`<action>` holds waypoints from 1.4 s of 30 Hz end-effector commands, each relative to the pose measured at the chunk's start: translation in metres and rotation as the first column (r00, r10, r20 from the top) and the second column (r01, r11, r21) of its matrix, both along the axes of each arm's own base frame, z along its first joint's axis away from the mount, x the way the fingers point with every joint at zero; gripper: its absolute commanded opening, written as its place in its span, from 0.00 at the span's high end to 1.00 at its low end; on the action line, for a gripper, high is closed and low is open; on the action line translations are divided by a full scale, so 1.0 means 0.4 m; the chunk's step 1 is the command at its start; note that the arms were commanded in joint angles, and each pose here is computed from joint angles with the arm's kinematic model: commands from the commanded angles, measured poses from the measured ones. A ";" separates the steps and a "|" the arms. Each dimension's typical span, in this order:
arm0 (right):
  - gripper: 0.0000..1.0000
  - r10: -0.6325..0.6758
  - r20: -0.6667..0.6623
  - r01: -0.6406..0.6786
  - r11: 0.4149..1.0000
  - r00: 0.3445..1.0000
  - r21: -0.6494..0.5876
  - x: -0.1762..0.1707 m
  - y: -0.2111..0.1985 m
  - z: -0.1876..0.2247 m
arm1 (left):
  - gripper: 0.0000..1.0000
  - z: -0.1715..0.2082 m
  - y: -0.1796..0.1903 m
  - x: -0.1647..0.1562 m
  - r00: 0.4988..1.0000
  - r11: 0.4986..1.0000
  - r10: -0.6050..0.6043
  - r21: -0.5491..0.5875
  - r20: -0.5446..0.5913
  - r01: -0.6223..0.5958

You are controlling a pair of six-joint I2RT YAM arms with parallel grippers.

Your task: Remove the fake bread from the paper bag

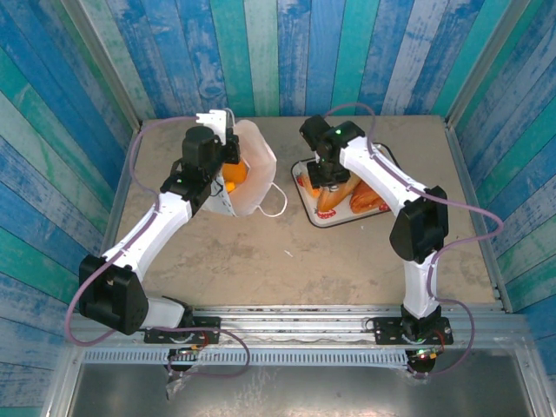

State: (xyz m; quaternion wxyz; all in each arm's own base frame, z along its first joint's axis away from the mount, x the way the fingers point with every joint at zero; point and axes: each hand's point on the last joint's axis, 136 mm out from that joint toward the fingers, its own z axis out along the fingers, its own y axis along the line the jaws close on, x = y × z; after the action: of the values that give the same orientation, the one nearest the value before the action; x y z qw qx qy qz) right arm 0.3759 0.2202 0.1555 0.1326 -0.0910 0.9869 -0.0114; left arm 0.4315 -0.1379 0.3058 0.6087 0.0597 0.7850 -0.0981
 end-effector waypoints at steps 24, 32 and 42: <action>0.56 0.213 0.314 -0.325 0.873 0.925 0.363 -0.269 0.104 0.429 | 0.95 0.048 -0.124 -0.046 0.934 0.939 -0.341 0.094 0.108 0.332; 0.58 0.354 0.209 -0.404 0.865 0.912 0.297 -0.312 0.198 0.340 | 0.95 0.013 -0.142 -0.075 0.915 0.916 -0.396 0.098 0.081 0.388; 0.59 0.370 0.095 -0.381 0.911 0.924 0.159 -0.308 0.208 0.230 | 0.94 0.007 -0.169 -0.162 0.882 0.885 -0.459 0.146 0.109 0.442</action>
State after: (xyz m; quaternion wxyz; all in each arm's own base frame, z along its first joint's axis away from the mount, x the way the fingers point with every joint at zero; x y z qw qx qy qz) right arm 0.2514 0.3117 0.2451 0.1625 -0.2713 0.9403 0.1258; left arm 0.3859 -0.2092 0.2888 0.5942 0.2698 0.7341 -0.1878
